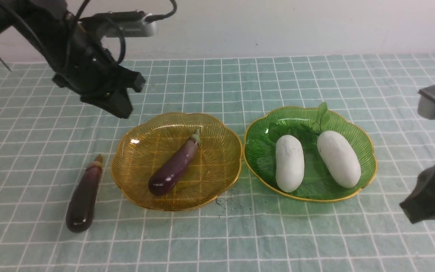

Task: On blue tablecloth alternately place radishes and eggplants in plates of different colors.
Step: 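Pick up the eggplant and place it in the yellow plate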

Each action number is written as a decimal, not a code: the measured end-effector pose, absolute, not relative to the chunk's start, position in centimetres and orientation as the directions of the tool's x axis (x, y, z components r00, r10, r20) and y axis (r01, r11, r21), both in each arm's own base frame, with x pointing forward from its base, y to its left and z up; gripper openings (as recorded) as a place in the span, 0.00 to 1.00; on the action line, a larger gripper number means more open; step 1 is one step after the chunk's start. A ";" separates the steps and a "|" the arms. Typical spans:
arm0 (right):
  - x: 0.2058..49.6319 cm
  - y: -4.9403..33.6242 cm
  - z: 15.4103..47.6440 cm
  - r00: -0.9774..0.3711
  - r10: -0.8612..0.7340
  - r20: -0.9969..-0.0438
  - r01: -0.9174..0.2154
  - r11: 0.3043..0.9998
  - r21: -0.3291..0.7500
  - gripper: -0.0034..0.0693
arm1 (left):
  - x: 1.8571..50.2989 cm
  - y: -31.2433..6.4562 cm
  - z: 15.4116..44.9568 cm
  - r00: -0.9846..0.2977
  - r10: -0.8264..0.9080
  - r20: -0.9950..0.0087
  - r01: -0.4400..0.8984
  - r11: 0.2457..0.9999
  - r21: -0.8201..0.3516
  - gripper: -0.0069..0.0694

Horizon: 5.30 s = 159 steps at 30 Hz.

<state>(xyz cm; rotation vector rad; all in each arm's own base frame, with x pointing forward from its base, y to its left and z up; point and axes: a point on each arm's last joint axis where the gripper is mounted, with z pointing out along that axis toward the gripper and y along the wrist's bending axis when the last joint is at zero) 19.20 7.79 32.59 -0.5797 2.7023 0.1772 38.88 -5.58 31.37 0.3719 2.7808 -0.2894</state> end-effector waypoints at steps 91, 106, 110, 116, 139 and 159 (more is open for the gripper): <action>15.9 6.8 33.0 -0.799 -0.336 -0.498 -0.418 0.907 0.059 0.05 | 38.1 -15.7 23.0 -0.869 0.414 -0.273 0.450 0.889 -0.084 0.61; 15.4 6.5 33.2 -0.780 -0.373 -0.502 -0.446 0.894 0.028 0.05 | 37.6 -16.0 22.3 -0.921 0.344 -0.181 0.372 0.916 -0.153 0.66; 13.6 5.8 34.1 -0.769 -0.371 -0.520 -0.447 0.894 0.025 0.05 | 37.1 -16.0 22.3 -0.928 0.348 -0.135 0.368 0.914 -0.169 0.55; 8.7 4.0 36.0 -0.679 -0.306 -0.668 -0.429 0.903 0.023 0.05 | 36.8 -15.9 22.3 -0.929 0.357 -0.097 0.369 0.913 -0.172 0.41; 6.4 2.5 28.4 -0.008 0.075 -0.997 -0.357 0.931 0.073 0.05 | 36.5 -15.8 22.3 -0.929 0.362 -0.073 0.369 0.913 -0.174 0.22; 6.5 2.6 27.1 -0.093 0.042 -0.995 -0.355 0.932 0.073 0.05 | 36.7 -15.9 22.3 -0.929 0.360 -0.085 0.369 0.913 -0.173 0.22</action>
